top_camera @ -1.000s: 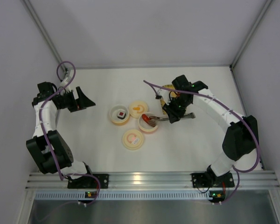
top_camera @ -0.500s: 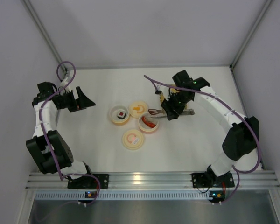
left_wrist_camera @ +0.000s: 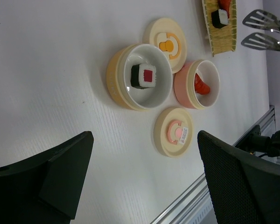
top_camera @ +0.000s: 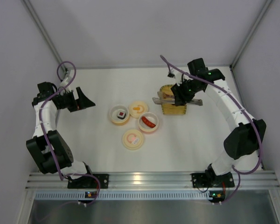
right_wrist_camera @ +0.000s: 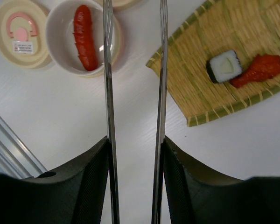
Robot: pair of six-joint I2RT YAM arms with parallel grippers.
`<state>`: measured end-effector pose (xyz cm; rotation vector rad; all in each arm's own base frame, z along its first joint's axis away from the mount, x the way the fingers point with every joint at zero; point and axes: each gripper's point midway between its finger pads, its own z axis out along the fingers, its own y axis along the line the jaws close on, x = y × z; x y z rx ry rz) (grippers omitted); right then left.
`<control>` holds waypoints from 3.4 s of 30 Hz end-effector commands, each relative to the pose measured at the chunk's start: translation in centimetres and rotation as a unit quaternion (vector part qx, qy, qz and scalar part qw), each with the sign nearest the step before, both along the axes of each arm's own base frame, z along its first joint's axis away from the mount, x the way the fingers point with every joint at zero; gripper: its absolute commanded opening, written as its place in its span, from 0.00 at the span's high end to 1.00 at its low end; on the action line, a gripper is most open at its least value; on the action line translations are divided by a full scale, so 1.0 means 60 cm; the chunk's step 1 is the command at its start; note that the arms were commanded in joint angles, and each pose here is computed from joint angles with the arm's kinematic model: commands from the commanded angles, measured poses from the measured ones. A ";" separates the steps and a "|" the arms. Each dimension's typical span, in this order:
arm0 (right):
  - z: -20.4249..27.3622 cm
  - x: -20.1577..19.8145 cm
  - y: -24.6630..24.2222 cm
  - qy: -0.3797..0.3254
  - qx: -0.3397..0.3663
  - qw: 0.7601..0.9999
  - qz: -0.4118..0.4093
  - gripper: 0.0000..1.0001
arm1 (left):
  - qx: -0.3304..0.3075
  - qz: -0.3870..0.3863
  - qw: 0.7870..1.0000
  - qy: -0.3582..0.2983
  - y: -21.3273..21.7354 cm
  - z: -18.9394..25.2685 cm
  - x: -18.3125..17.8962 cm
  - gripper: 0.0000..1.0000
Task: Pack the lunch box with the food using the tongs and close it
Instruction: Pick up the fake food from the plate.
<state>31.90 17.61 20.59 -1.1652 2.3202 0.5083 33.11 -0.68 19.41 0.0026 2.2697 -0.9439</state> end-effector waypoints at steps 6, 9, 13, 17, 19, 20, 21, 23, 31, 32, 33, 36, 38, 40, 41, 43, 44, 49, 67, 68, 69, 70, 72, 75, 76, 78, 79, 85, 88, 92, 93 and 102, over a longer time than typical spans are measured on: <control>0.009 0.085 -0.137 -0.032 -0.065 0.978 -0.196 0.55 | -0.003 -0.012 1.000 -0.022 -0.005 0.012 0.000 0.02; 0.002 0.099 -0.154 -0.038 -0.081 0.967 -0.237 0.55 | -0.005 -0.009 1.000 -0.021 -0.003 0.011 0.003 0.02; -0.008 0.115 -0.173 -0.052 -0.096 0.953 -0.284 0.54 | -0.003 -0.009 1.000 -0.021 -0.003 0.008 0.004 0.02; -0.024 0.107 -0.145 -0.025 -0.071 0.966 -0.247 0.54 | 0.000 -0.010 1.000 -0.017 -0.001 0.003 0.002 0.02; -0.031 0.109 -0.141 -0.022 -0.072 0.971 -0.228 0.54 | 0.000 -0.010 1.000 -0.017 -0.002 0.003 0.003 0.02; -0.034 0.109 -0.135 -0.018 -0.069 0.973 -0.217 0.54 | -0.003 -0.011 1.000 -0.017 -0.002 0.004 0.003 0.02; -0.035 0.108 -0.134 -0.017 -0.070 0.976 -0.208 0.53 | -0.003 -0.010 1.000 -0.019 -0.001 0.004 0.004 0.02; -0.039 0.114 -0.130 -0.016 -0.071 0.979 -0.191 0.53 | -0.006 -0.010 1.000 -0.017 -0.002 0.004 0.005 0.02; -0.066 0.107 -0.136 0.022 -0.087 0.973 -0.213 0.53 | -0.010 -0.008 1.000 -0.014 0.000 0.000 0.010 0.02; -0.068 0.104 -0.137 0.025 -0.088 0.971 -0.219 0.54 | -0.010 -0.007 1.000 -0.014 0.000 0.001 0.010 0.02; -0.070 0.102 -0.137 0.028 -0.087 0.970 -0.225 0.53 | -0.011 -0.007 1.000 -0.014 -0.001 0.001 0.010 0.02; -0.073 0.092 -0.134 0.037 -0.077 0.968 -0.237 0.52 | -0.015 -0.007 1.000 -0.011 -0.002 -0.001 0.011 0.02; -0.074 0.088 -0.129 0.044 -0.070 0.966 -0.244 0.50 | -0.018 -0.008 1.000 -0.010 -0.003 -0.002 0.012 0.02; -0.077 0.086 -0.125 0.053 -0.066 0.966 -0.246 0.50 | -0.019 -0.008 1.000 -0.012 -0.003 0.000 0.012 0.02; -0.079 0.085 -0.121 0.054 -0.067 0.966 -0.244 0.50 | -0.019 -0.006 1.000 -0.012 -0.002 0.001 0.012 0.02; -0.082 0.087 -0.119 0.055 -0.068 0.966 -0.245 0.50 | -0.016 -0.006 1.000 -0.013 -0.002 0.000 0.012 0.02; -0.083 0.087 -0.119 0.056 -0.068 0.965 -0.246 0.50 | -0.014 -0.007 1.000 -0.014 -0.002 0.002 0.010 0.02; -0.088 0.081 -0.111 0.062 -0.067 0.965 -0.244 0.51 | -0.007 -0.008 1.000 -0.013 -0.001 -0.002 0.006 0.02; -0.113 0.079 -0.108 0.061 -0.089 0.963 -0.248 0.59 | -0.006 -0.008 1.000 -0.013 0.001 -0.007 0.010 0.02; -0.111 0.078 -0.109 0.060 -0.089 0.963 -0.248 0.62 | -0.006 -0.008 1.000 -0.013 0.001 -0.007 0.009 0.02; -0.105 0.079 -0.109 0.056 -0.088 0.964 -0.246 0.65 | -0.007 -0.008 1.000 -0.014 0.001 -0.007 0.010 0.02; -0.101 0.078 -0.108 0.055 -0.086 0.964 -0.245 0.69 | -0.006 -0.008 1.000 -0.013 0.001 -0.008 0.010 0.02; -0.093 0.075 -0.106 0.052 -0.082 0.966 -0.238 0.72 | -0.008 -0.008 1.000 -0.013 0.001 -0.007 0.010 0.02; -0.077 0.071 -0.090 0.047 -0.055 0.974 -0.215 0.75 | -0.013 -0.007 1.000 -0.013 -0.001 -0.005 0.011 0.02; -0.074 0.070 -0.088 0.046 -0.051 0.975 -0.211 0.78 | -0.014 -0.006 1.000 -0.012 -0.001 -0.005 0.012 0.02; -0.064 0.073 -0.085 0.037 -0.045 0.977 -0.204 0.80 | -0.013 -0.006 1.000 -0.013 -0.001 -0.003 0.012 0.02; -0.059 0.075 -0.083 0.035 -0.040 0.978 -0.202 0.80 | -0.012 -0.007 1.000 -0.015 0.000 -0.002 0.012 0.02; -0.028 0.084 -0.072 0.015 -0.019 0.981 -0.191 0.83 | -0.007 -0.007 1.000 -0.018 0.001 0.001 0.011 0.02; -0.018 0.084 -0.070 0.007 -0.013 0.982 -0.186 0.83 | -0.006 -0.007 1.000 -0.016 0.001 0.000 0.010 0.02; -0.017 0.083 -0.073 0.003 -0.017 0.983 -0.185 0.83 | -0.008 -0.007 1.000 -0.016 0.000 0.000 0.011 0.02; -0.017 0.083 -0.075 0.002 -0.019 0.982 -0.186 0.83 | -0.009 -0.007 1.000 -0.015 0.001 0.000 0.012 0.02; 0.010 0.084 -0.062 -0.017 0.005 0.986 -0.166 0.84 | -0.010 -0.006 1.000 -0.015 0.001 0.000 0.013 0.02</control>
